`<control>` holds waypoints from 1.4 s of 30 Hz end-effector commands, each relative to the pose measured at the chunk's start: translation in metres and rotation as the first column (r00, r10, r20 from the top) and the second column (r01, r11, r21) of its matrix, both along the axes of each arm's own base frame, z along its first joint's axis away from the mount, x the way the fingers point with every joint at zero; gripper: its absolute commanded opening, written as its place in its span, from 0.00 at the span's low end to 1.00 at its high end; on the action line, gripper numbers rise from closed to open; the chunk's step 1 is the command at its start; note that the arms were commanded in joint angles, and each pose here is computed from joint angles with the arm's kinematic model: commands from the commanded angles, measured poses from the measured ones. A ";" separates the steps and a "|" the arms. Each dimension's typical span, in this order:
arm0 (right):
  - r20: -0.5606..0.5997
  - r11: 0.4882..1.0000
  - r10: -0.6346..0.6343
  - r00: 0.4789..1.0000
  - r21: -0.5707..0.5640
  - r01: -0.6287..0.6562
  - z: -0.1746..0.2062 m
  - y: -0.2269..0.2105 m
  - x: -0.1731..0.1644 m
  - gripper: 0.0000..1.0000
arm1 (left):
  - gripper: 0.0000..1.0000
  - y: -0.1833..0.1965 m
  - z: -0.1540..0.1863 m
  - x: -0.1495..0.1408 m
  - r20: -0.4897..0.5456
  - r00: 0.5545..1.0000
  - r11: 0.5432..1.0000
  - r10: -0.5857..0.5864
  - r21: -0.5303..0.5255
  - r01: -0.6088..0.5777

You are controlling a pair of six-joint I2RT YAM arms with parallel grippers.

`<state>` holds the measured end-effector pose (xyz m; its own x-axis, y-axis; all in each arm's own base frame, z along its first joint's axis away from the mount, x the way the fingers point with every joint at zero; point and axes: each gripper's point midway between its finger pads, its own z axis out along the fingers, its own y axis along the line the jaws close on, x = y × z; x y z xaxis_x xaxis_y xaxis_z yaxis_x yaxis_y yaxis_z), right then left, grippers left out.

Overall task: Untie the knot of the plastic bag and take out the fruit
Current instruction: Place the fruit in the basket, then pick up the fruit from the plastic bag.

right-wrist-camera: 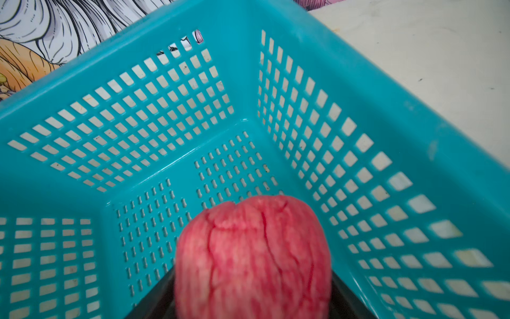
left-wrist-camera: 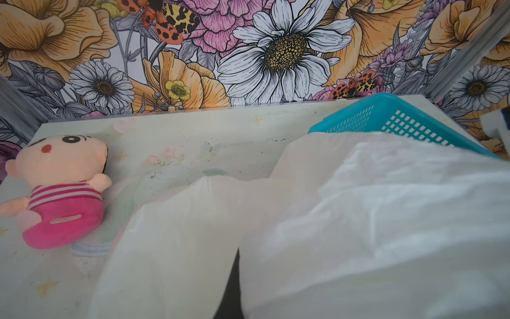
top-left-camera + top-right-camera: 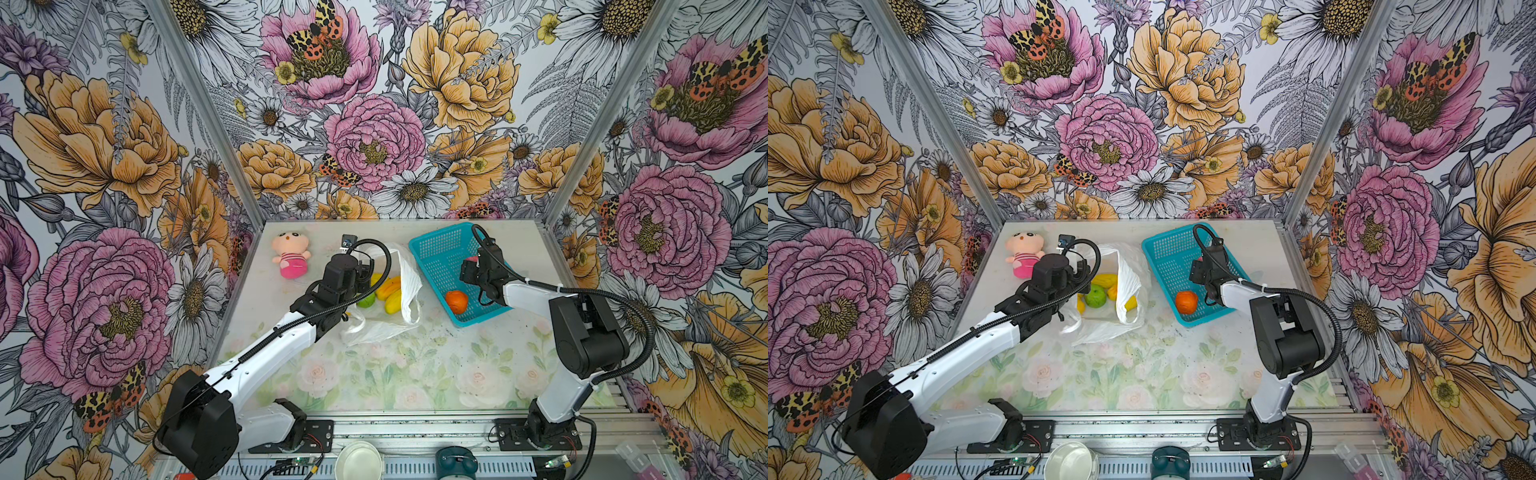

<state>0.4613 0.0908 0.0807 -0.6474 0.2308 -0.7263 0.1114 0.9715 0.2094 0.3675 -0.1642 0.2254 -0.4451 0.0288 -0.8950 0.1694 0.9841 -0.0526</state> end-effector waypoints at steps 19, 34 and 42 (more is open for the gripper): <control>0.454 0.999 0.039 0.890 0.004 -0.046 0.161 0.034 -0.046 0.61 | 0.00 -0.033 0.025 0.058 0.095 0.995 0.999 0.001 -0.051 0.004; 0.477 0.580 0.789 0.387 -0.372 -0.725 0.197 0.224 -0.253 0.46 | 0.00 -0.052 0.022 0.045 -0.015 0.987 0.985 -0.160 -0.062 0.159; 0.420 0.513 0.835 0.354 -0.364 -0.777 0.182 0.281 -0.252 0.31 | 0.00 -0.042 0.025 0.005 -0.051 0.969 0.970 -0.242 -0.038 0.240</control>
